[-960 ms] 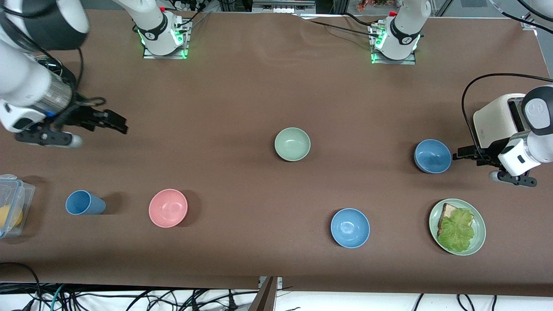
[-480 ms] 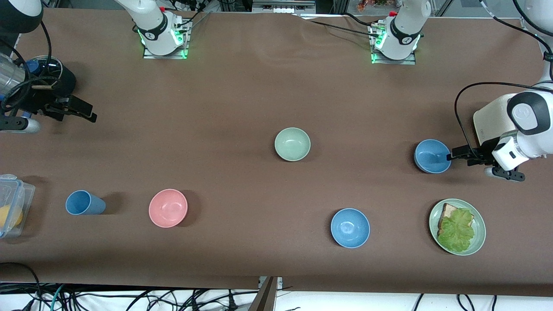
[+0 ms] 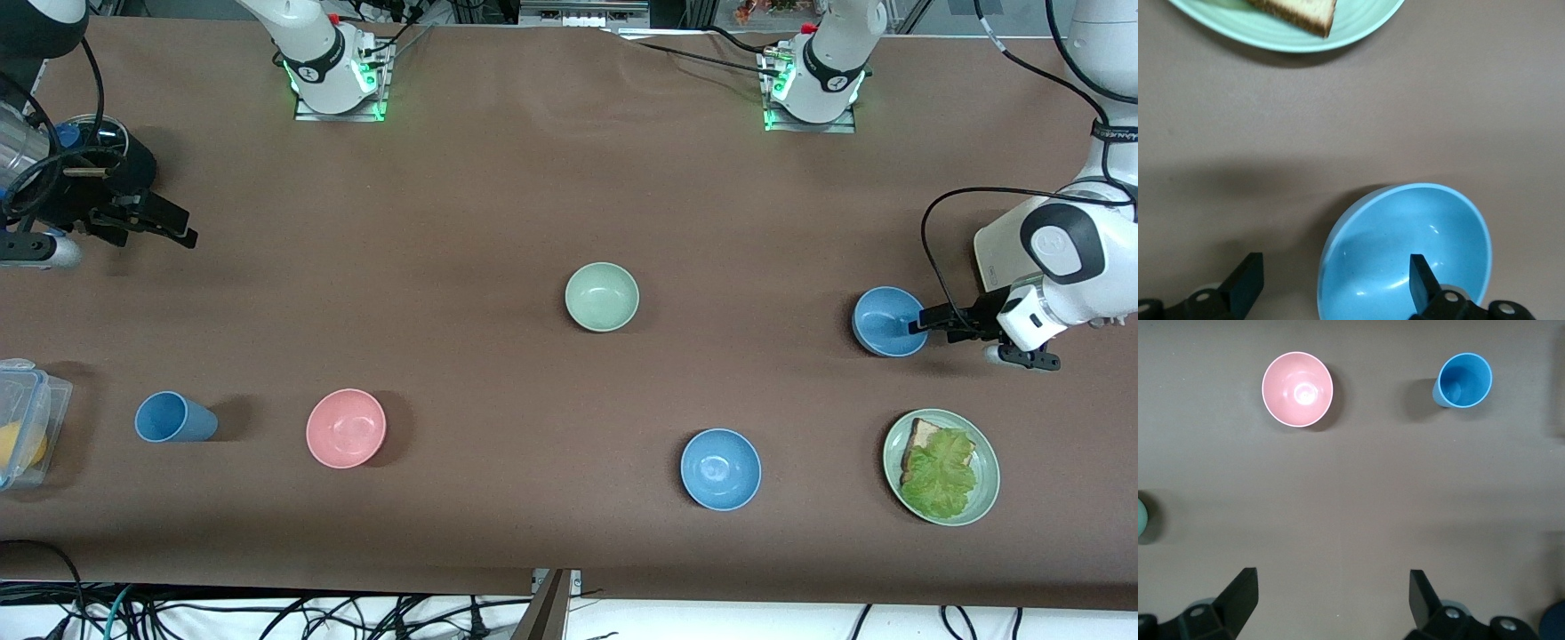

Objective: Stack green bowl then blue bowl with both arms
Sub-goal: 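Grasp the rim of the blue bowl with the left gripper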

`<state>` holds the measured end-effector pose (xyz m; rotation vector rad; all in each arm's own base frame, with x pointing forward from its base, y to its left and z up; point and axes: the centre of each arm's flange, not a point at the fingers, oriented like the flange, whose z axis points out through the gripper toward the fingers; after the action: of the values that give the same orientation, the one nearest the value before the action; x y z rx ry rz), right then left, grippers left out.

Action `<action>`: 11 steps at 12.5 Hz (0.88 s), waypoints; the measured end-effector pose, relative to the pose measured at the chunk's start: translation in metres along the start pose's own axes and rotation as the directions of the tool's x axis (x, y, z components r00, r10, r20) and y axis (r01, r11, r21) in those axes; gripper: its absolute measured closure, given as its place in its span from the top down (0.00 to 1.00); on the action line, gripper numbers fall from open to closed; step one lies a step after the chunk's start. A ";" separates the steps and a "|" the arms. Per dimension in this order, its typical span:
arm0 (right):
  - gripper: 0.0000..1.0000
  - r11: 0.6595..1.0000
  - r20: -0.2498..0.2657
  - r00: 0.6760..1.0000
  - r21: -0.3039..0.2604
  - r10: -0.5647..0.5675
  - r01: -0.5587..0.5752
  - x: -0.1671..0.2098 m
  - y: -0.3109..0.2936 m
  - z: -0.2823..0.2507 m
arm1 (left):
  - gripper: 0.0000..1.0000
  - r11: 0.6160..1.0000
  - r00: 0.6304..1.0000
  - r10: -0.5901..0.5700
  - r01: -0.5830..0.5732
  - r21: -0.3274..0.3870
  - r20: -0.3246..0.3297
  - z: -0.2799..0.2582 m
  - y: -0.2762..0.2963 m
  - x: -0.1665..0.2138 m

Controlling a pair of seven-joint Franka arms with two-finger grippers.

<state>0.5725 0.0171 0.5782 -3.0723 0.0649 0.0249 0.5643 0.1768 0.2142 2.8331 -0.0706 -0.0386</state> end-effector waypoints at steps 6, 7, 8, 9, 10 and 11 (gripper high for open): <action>1.00 0.999 -0.009 1.000 -0.035 -0.028 0.028 0.000 0.001 -0.004 | 0.50 1.000 1.000 0.016 -0.016 -0.007 -0.007 0.017 -0.003 -0.010; 1.00 0.999 -0.014 0.999 -0.035 -0.032 0.031 0.000 0.001 -0.006 | 0.38 1.000 1.000 0.017 -0.017 -0.007 -0.007 0.017 -0.003 -0.010; 1.00 0.999 -0.018 0.999 -0.036 -0.033 0.032 0.001 0.001 -0.008 | 0.27 1.000 1.000 0.018 -0.018 -0.007 -0.007 0.017 -0.003 -0.010; 1.00 0.999 -0.018 0.999 -0.036 -0.033 0.033 0.001 0.001 -0.008 | 0.13 1.000 1.000 0.019 -0.019 -0.007 -0.008 0.017 -0.003 -0.010; 1.00 0.999 -0.013 0.999 -0.037 -0.034 0.034 0.001 0.000 -0.006 | 0.05 1.000 1.000 0.021 -0.021 -0.006 -0.008 0.016 -0.003 -0.010; 1.00 0.999 -0.004 0.999 -0.038 -0.035 0.034 0.003 0.000 -0.002 | 0.05 1.000 1.000 0.023 -0.023 -0.005 -0.011 0.015 -0.002 -0.009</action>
<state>0.5758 0.0171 0.5797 -3.1105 0.0119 0.0166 0.5552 0.1751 0.1994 2.8265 -0.1007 -0.0178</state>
